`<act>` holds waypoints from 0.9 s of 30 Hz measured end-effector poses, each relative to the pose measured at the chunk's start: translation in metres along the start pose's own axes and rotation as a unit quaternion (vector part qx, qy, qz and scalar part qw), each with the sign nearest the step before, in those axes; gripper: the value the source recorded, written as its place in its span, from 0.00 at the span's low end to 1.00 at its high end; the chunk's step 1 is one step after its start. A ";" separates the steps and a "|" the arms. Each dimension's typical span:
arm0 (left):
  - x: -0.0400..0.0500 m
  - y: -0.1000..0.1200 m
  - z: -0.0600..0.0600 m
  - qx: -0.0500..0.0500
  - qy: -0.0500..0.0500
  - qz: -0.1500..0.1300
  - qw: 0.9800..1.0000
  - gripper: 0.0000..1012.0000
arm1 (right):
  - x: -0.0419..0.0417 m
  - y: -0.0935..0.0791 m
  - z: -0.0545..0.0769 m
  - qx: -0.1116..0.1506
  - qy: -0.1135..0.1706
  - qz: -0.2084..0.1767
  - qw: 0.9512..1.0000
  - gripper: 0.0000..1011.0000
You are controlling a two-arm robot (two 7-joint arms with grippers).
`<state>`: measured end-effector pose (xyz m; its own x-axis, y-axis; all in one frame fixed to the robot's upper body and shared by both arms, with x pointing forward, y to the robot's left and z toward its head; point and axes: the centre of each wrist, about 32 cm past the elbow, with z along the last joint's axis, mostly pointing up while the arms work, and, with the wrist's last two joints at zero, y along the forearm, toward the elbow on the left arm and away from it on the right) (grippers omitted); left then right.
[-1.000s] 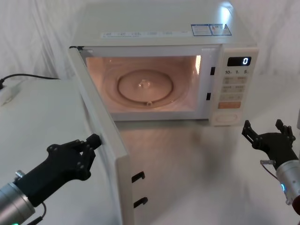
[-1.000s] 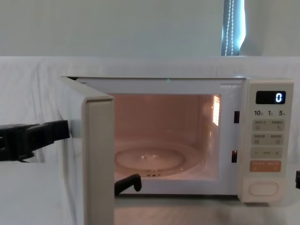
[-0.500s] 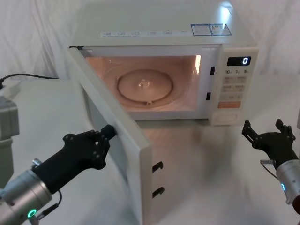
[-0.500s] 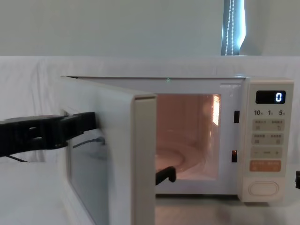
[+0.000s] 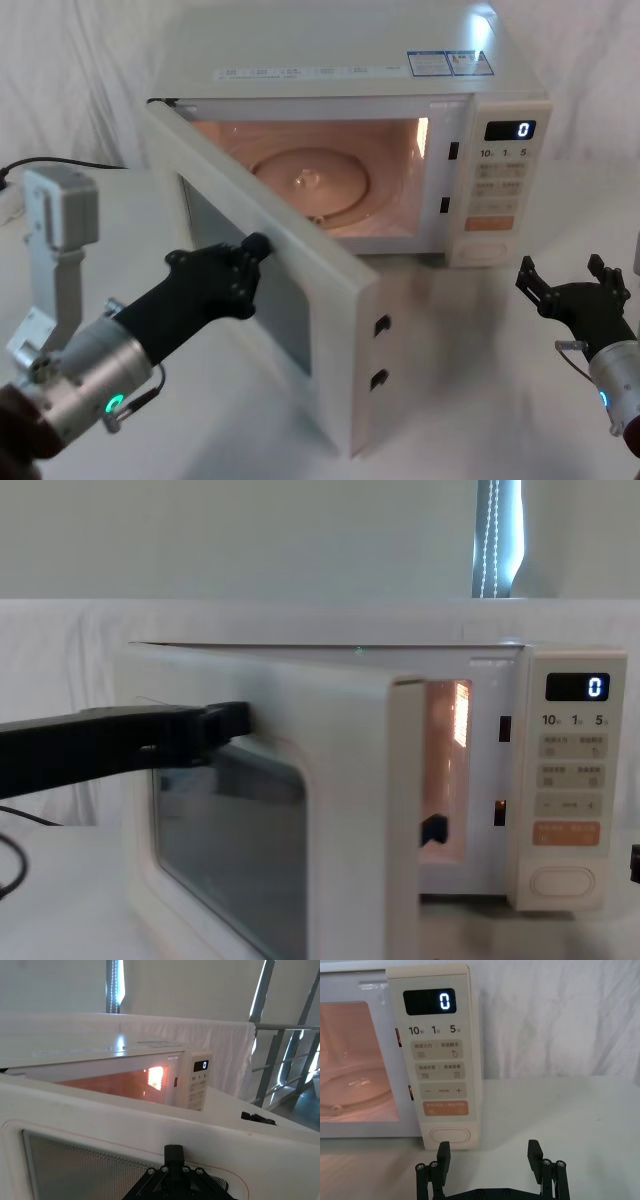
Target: Press the button to open the microwave door with one hand; close the microwave door with the other hand.
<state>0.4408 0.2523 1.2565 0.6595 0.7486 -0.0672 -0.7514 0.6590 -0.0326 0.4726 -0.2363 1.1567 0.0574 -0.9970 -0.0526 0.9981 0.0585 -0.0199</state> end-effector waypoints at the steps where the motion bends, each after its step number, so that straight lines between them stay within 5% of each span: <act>1: -0.0002 -0.003 0.000 0.000 -0.001 0.000 1.000 0.00 | 0.0000 0.000 0.000 0.000 0.000 0.000 1.000 0.99; 27: -0.0063 -0.074 0.004 0.003 -0.014 0.005 1.000 0.00 | 0.0000 0.000 0.000 0.000 0.000 0.000 1.000 0.99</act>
<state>0.4926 0.1989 1.2632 0.6525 0.7567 -0.0398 -0.7577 0.6521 -0.0260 0.4726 -0.2363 1.1567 0.0574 -0.9970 -0.0526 0.9981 0.0586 -0.0198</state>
